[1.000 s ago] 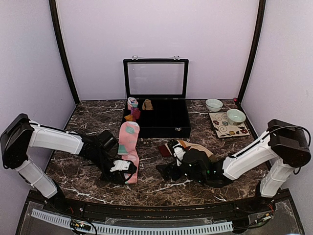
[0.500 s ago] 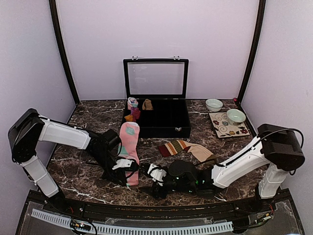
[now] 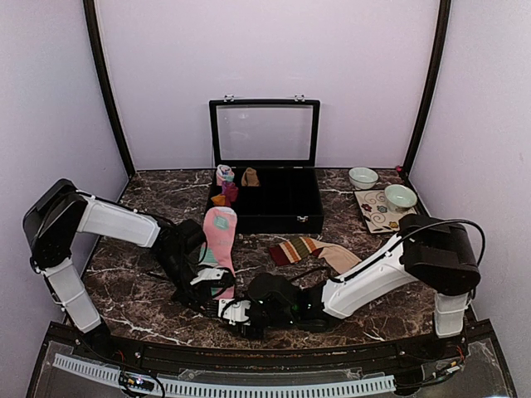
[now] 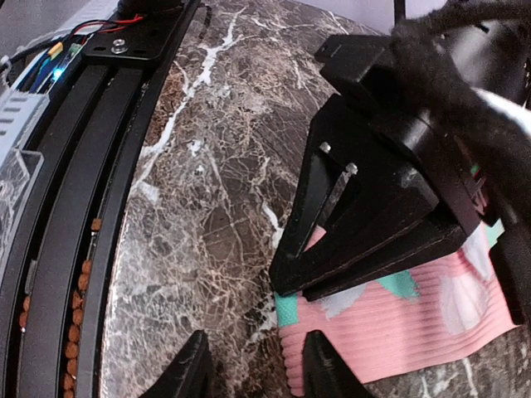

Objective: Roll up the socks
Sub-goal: Roll the sock at the center of the board.

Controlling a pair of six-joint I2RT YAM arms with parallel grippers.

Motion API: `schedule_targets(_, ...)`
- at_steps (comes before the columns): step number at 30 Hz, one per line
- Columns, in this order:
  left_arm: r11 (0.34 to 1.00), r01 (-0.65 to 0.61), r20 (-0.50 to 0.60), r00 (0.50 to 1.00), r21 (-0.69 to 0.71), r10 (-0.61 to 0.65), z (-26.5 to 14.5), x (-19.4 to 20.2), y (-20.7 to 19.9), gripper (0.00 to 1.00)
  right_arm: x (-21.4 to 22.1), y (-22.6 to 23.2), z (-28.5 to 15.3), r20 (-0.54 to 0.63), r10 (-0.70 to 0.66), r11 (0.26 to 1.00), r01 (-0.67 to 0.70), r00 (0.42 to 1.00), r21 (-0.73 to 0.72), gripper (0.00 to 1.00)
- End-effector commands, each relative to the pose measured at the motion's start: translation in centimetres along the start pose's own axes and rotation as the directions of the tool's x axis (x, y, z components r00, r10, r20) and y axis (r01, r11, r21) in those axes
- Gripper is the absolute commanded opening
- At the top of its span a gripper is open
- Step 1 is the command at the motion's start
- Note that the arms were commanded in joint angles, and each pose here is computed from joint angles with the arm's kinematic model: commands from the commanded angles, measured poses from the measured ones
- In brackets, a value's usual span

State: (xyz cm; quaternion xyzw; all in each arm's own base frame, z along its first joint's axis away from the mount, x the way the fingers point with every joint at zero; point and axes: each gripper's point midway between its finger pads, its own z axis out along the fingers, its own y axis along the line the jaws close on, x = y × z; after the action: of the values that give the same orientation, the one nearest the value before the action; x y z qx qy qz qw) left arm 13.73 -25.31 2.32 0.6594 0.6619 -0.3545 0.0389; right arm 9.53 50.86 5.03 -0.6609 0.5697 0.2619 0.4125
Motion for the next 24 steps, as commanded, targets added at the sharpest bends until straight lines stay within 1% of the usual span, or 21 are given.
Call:
schedule_targets(1,0.998,0.044,-0.038,0.998,0.044,-0.042,0.1,0.9,-0.6,0.14,-0.1,0.1,1.2,-0.003,-0.065,0.997,0.065,0.998,-0.031,0.35)
schedule_targets(14,0.997,0.041,-0.061,0.997,0.071,-0.037,0.2,1.1,-0.5,0.15,0.8,-0.5,3.1,-0.025,-0.087,0.996,0.087,0.996,-0.01,0.35)
schedule_targets(19,0.997,0.029,-0.067,0.997,0.072,-0.024,0.1,1.3,-0.7,0.15,1.6,-0.8,3.1,-0.052,-0.1,0.995,0.101,0.994,0.015,0.34)
schedule_targets(24,0.997,0.036,-0.08,0.996,0.064,-0.031,0.2,1.6,-0.5,0.15,0.3,-1.1,2.5,-0.052,-0.153,0.987,0.155,0.987,0.037,0.36)
